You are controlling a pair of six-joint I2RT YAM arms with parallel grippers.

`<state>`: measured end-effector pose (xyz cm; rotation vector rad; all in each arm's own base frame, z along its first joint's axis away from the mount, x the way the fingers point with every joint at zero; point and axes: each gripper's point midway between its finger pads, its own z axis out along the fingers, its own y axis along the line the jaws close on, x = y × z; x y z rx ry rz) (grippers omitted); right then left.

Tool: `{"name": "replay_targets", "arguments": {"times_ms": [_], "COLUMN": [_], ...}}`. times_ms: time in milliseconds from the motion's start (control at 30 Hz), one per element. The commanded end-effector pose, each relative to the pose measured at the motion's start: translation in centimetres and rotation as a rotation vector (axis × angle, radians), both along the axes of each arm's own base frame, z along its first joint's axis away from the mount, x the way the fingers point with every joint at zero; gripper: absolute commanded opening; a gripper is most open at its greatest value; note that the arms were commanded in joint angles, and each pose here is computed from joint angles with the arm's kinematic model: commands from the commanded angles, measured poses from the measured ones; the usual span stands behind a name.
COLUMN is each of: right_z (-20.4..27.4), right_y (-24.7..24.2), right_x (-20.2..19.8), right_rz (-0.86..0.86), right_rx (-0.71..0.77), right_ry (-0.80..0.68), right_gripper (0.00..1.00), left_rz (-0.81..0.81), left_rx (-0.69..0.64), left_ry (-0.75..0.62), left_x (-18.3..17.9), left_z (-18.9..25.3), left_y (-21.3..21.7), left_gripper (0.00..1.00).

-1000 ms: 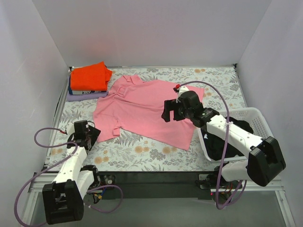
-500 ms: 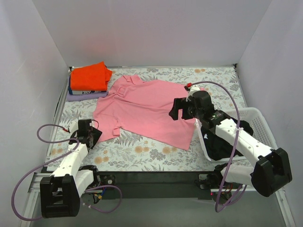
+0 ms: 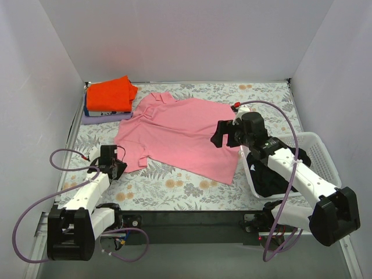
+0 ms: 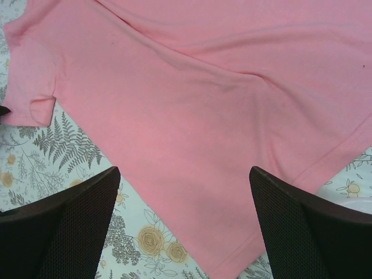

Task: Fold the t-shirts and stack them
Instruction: Fold the tshirt

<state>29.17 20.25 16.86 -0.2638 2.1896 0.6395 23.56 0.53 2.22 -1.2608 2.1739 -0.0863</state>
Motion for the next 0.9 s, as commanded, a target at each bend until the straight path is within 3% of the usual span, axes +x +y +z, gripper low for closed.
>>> {"name": "replay_targets", "arguments": {"times_ms": [0, 267, 533, 867], "right_z": [1.5, 0.9, -2.8, -6.8], "right_y": [-0.1, -0.5, 0.2, 0.9], "right_x": [0.1, -0.3, -2.9, -7.9], "right_rz": [0.011, 0.009, 0.064, 0.073], "right_rx": [0.027, 0.027, -0.014, -0.153], "right_ry": [-0.055, -0.044, 0.049, 0.170], "right_gripper": [0.98, 0.98, 0.97, 0.95], "left_rz": [0.005, -0.048, -0.172, -0.236], "left_rx": [0.009, 0.008, 0.019, -0.013], "left_ry": [0.034, 0.012, -0.091, -0.181], "left_x": [-0.2, 0.5, 3.7, 4.1], "left_z": [-0.1, 0.6, 5.1, 8.0], "left_y": [0.1, -0.3, -1.3, -2.5], "left_gripper": [0.27, 0.00, 0.00, 0.00]}}
